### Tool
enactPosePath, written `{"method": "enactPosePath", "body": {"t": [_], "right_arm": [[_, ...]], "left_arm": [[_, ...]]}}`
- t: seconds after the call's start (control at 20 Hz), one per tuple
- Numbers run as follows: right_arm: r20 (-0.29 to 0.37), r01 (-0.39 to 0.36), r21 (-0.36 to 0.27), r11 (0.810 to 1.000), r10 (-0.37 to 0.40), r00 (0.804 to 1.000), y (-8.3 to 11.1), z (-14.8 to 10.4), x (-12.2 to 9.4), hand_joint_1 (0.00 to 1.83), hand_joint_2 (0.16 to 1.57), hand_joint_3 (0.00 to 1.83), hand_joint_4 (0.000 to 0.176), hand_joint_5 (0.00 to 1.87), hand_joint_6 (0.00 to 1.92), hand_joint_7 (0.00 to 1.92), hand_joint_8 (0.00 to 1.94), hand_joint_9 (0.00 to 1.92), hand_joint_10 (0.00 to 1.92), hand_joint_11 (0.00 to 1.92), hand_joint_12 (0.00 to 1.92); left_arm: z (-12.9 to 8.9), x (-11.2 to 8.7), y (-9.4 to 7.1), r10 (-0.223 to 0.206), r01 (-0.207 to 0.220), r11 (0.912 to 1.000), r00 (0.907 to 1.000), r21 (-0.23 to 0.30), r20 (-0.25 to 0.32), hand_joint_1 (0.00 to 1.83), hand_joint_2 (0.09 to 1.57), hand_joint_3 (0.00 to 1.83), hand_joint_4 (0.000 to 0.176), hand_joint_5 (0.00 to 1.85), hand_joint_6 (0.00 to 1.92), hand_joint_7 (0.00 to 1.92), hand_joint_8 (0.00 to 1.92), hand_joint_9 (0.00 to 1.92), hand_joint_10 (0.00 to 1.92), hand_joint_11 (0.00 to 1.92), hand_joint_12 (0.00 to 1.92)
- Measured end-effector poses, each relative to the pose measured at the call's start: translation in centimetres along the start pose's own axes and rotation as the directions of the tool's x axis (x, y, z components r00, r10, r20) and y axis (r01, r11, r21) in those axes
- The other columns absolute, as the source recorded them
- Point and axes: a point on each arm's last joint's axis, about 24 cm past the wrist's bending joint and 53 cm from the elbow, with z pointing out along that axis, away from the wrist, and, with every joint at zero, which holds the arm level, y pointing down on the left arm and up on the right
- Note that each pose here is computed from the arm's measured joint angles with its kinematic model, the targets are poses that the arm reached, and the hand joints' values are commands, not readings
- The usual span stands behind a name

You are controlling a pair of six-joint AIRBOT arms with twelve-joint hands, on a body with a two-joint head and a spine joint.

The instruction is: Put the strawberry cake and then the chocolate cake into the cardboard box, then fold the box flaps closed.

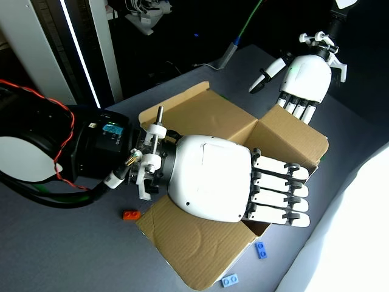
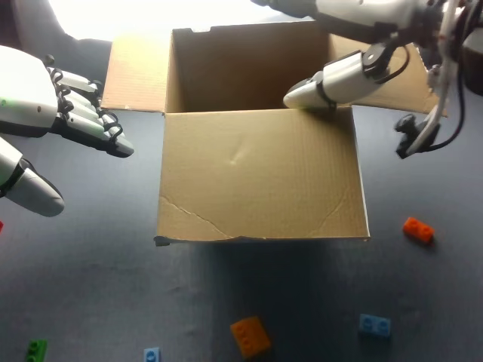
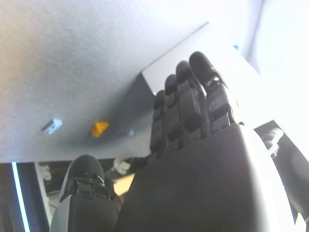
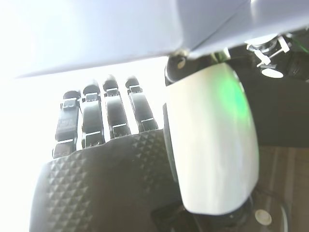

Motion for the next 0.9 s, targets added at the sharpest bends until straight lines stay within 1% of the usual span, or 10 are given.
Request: {"method": "enactPosePath", "body": {"t": [0.15, 0.25, 0.3, 0.35, 0.4, 0.55, 0.65, 0.8, 0.85, 0.9], "right_arm": [[0.005, 0.023, 0.020, 1.000, -0.024, 1.000, -0.4, -1.2, -0.9, 0.79, 0.94, 0.00, 0.012, 0.00, 0.00, 0.00, 0.00, 0.03, 0.01, 0.01, 0.00], [0.009, 0.032, 0.035, 0.999, -0.032, 0.999, -0.7, -2.1, -1.5, 0.80, 0.95, 0.01, 0.010, 0.00, 0.00, 0.00, 0.00, 0.02, 0.01, 0.00, 0.00], [0.008, 0.031, 0.044, 0.999, -0.032, 0.999, -0.8, -2.3, -1.7, 0.81, 0.95, 0.01, 0.014, 0.00, 0.00, 0.00, 0.00, 0.02, 0.01, 0.00, 0.00], [0.013, 0.031, 0.049, 0.998, -0.032, 0.999, -0.8, -2.7, -2.1, 0.77, 0.96, 0.01, 0.005, 0.00, 0.00, 0.00, 0.00, 0.03, 0.01, 0.00, 0.00], [0.022, 0.033, 0.054, 0.998, -0.034, 0.999, -0.8, -3.1, -2.8, 0.71, 0.97, 0.01, 0.000, 0.00, 0.00, 0.02, 0.01, 0.05, 0.02, 0.01, 0.00], [0.058, 0.021, 0.071, 0.997, -0.026, 0.998, -0.9, -4.8, -5.0, 0.69, 0.96, 0.01, 0.000, 0.00, 0.00, 0.04, 0.01, 0.06, 0.02, 0.02, 0.01], [0.075, 0.018, 0.100, 0.995, -0.025, 0.997, -1.4, -6.3, -6.3, 0.50, 0.98, 0.02, 0.000, 0.00, 0.00, 0.03, 0.01, 0.06, 0.02, 0.04, 0.02], [0.102, 0.013, 0.164, 0.986, -0.030, 0.994, -3.3, -8.7, -8.3, 0.38, 1.00, 0.02, 0.000, 0.00, 0.00, 0.00, 0.00, 0.05, 0.01, 0.01, 0.03], [0.116, 0.007, 0.196, 0.981, -0.031, 0.993, -4.1, -9.7, -9.4, 0.31, 1.04, 0.00, 0.000, 0.00, 0.00, 0.01, 0.00, 0.06, 0.01, 0.00, 0.13], [0.123, 0.005, 0.216, 0.976, -0.032, 0.992, -4.7, -10.5, -9.8, 0.35, 1.03, 0.00, 0.000, 0.01, 0.00, 0.04, 0.01, 0.08, 0.01, 0.00, 0.21]], "left_arm": [[0.0, 0.0, 0.0, 0.000, 0.000, 1.0000, 1.0000, -0.001, 0.001, 0.00, 1.11, 0.00, 0.000, 0.17, 0.00, 0.26, 0.00, 0.27, 0.00, 0.00, 0.87], [-0.1, -0.4, 0.3, 0.004, -0.004, 1.0000, 0.9999, -0.009, 0.010, 0.00, 1.12, 0.00, 0.000, 0.18, 0.00, 0.26, 0.00, 0.26, 0.00, 0.00, 0.87], [-0.3, -0.7, 0.4, 0.003, -0.003, 0.9999, 0.9998, -0.012, 0.019, 0.00, 1.11, 0.00, 0.000, 0.18, 0.00, 0.26, 0.00, 0.27, 0.00, 0.00, 0.87], [-0.3, -1.0, 0.5, 0.003, -0.002, 0.9999, 0.9996, -0.016, 0.028, 0.00, 1.11, 0.00, 0.000, 0.18, 0.00, 0.26, 0.00, 0.27, 0.00, 0.00, 0.87], [-0.5, -1.5, 0.7, 0.006, -0.005, 0.9997, 0.9991, -0.024, 0.042, 0.00, 1.12, 0.00, 0.000, 0.17, 0.00, 0.24, 0.00, 0.25, 0.00, 0.00, 0.85], [-0.9, -2.5, 1.0, 0.010, -0.008, 0.9993, 0.9976, -0.036, 0.069, 0.00, 1.13, 0.01, 0.000, 0.17, 0.00, 0.22, 0.00, 0.24, 0.00, 0.00, 0.84], [-1.2, -3.0, 1.2, 0.014, -0.011, 0.9990, 0.9964, -0.044, 0.084, 0.00, 1.12, 0.00, 0.000, 0.18, 0.00, 0.26, 0.01, 0.27, 0.01, 0.00, 0.86], [-1.3, -3.5, 1.1, 0.020, -0.016, 0.9990, 0.9953, -0.041, 0.094, 0.00, 1.13, 0.00, 0.000, 0.17, 0.00, 0.27, 0.01, 0.27, 0.00, 0.00, 0.85], [-1.5, -4.0, 1.2, 0.020, -0.015, 0.9990, 0.9941, -0.042, 0.107, 0.00, 1.13, 0.00, 0.000, 0.18, 0.00, 0.27, 0.01, 0.27, 0.01, 0.00, 0.87], [-1.7, -4.3, 1.2, 0.021, -0.016, 0.9989, 0.9931, -0.043, 0.116, 0.00, 1.12, 0.00, 0.000, 0.18, 0.00, 0.27, 0.00, 0.27, 0.00, 0.00, 0.86]]}}
